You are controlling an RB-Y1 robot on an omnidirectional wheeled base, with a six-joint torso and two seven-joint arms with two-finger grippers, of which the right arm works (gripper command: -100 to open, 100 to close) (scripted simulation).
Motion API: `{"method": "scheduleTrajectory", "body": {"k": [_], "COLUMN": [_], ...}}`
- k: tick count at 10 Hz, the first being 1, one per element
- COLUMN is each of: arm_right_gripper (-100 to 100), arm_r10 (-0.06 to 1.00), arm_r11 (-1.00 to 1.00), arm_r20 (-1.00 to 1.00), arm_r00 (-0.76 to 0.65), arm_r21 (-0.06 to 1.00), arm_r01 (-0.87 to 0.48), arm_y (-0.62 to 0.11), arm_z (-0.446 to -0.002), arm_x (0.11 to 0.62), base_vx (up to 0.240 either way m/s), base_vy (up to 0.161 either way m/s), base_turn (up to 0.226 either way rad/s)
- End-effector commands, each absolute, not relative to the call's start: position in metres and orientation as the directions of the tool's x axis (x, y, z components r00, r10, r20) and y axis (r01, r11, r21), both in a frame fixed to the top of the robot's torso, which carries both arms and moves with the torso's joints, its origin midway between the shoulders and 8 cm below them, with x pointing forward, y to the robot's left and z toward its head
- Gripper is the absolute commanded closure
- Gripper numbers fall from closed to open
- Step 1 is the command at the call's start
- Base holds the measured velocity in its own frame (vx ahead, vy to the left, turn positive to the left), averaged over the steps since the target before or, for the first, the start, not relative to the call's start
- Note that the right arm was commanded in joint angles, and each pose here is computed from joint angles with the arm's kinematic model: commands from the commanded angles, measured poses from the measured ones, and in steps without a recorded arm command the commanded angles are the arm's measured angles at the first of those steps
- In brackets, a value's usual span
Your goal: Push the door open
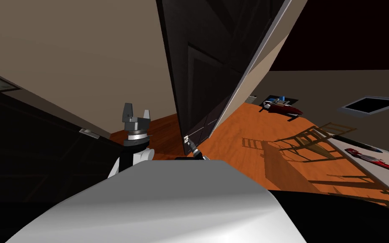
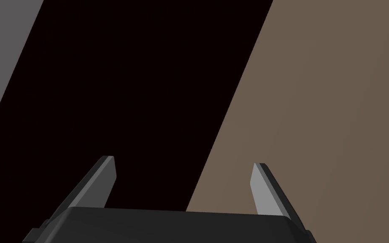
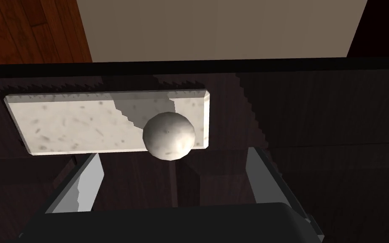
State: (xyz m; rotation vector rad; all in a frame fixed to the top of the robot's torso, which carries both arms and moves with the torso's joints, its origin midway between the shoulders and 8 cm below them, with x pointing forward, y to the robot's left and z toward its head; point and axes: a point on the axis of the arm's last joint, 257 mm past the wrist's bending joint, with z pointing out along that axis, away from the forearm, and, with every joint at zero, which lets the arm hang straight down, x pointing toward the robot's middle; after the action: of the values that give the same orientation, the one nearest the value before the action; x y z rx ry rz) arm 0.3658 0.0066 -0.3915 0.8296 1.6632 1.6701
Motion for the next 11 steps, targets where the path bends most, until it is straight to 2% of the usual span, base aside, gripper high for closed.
{"method": "scheduleTrajectory", "body": {"k": [1, 3, 4, 9, 11], "arm_right_gripper": [-100, -100, 100, 100, 100], "arm_r10": [0.802, 0.802, 0.802, 0.802, 0.820], "arm_r11": [-0.004, -0.004, -0.004, -0.004, 0.007], "arm_r20": [0.000, 0.000, 0.000, 0.000, -0.007], "arm_r00": [-0.598, -0.598, -0.598, -0.598, -0.572], "arm_r21": [1.000, 1.000, 1.000, 1.000, 1.000], "arm_r01": [-0.004, -0.004, -0.004, -0.004, -0.001], "arm_y": [0.006, 0.006, 0.006, 0.006, -0.006], "arm_z": [-0.391, -0.391, -0.391, -0.391, -0.395], "arm_x": [0.367, 0.367, 0.367, 0.367, 0.375], "base_vx": [0.168, 0.109, -0.012, -0.011, 0.086], "base_vy": [0.142, 0.078, -0.005, -0.008, 0.116], "base_turn": [0.032, 0.004, 0.008, 0.001, -0.040]}}
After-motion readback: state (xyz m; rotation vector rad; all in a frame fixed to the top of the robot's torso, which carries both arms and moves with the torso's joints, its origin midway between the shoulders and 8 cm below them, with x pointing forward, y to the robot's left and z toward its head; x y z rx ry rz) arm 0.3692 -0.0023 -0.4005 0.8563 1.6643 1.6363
